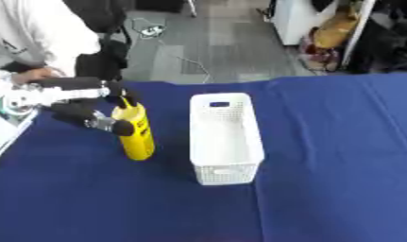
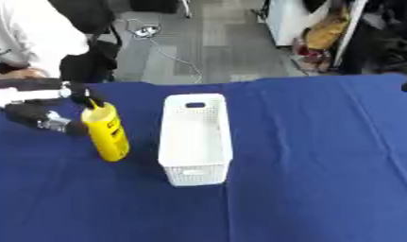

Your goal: Pick up objects on the table and place them in the box.

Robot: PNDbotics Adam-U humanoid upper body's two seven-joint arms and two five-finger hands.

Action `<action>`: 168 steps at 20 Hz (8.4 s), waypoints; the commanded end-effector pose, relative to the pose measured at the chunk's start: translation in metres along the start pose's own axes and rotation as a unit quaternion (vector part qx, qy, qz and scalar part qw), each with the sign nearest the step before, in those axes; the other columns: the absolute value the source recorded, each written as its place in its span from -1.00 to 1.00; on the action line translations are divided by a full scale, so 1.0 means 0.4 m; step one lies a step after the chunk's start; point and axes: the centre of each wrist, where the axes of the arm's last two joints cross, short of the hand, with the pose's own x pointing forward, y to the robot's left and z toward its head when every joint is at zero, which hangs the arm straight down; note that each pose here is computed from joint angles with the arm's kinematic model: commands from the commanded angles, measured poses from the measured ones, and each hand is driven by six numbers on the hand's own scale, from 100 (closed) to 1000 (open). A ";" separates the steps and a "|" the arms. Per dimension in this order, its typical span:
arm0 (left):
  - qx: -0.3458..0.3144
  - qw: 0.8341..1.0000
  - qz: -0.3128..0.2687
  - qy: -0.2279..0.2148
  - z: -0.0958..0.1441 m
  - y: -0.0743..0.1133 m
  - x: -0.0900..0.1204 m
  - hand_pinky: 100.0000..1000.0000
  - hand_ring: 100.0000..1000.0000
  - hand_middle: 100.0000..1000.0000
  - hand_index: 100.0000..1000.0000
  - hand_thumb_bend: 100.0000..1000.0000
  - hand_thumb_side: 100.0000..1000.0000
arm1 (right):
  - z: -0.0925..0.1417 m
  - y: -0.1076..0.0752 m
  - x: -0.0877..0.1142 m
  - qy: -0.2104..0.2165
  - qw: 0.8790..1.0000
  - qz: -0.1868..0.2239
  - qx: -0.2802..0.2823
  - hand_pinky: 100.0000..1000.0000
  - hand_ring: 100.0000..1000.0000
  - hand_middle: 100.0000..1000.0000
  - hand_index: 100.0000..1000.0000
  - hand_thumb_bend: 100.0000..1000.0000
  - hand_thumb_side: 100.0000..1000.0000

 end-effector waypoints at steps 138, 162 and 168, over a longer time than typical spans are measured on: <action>0.045 0.986 0.019 0.162 -0.089 -0.005 -0.203 -1.00 -0.56 -0.24 0.14 -0.16 -0.15 | -0.049 0.029 0.025 -0.001 0.998 -0.012 0.060 -0.22 0.01 0.02 0.75 -0.98 0.79; 0.259 0.960 0.066 0.084 -0.051 0.034 -0.151 -1.00 -1.00 -1.00 -0.56 -0.75 0.43 | -0.045 0.023 0.025 0.002 0.998 -0.005 0.058 -0.22 0.01 0.00 0.74 -0.98 0.79; 0.271 0.960 0.056 0.039 -0.021 0.074 -0.081 -1.00 -1.00 -1.00 -0.59 -0.75 0.43 | -0.042 0.020 0.024 0.005 0.998 -0.001 0.059 -0.22 0.01 0.00 0.74 -0.97 0.79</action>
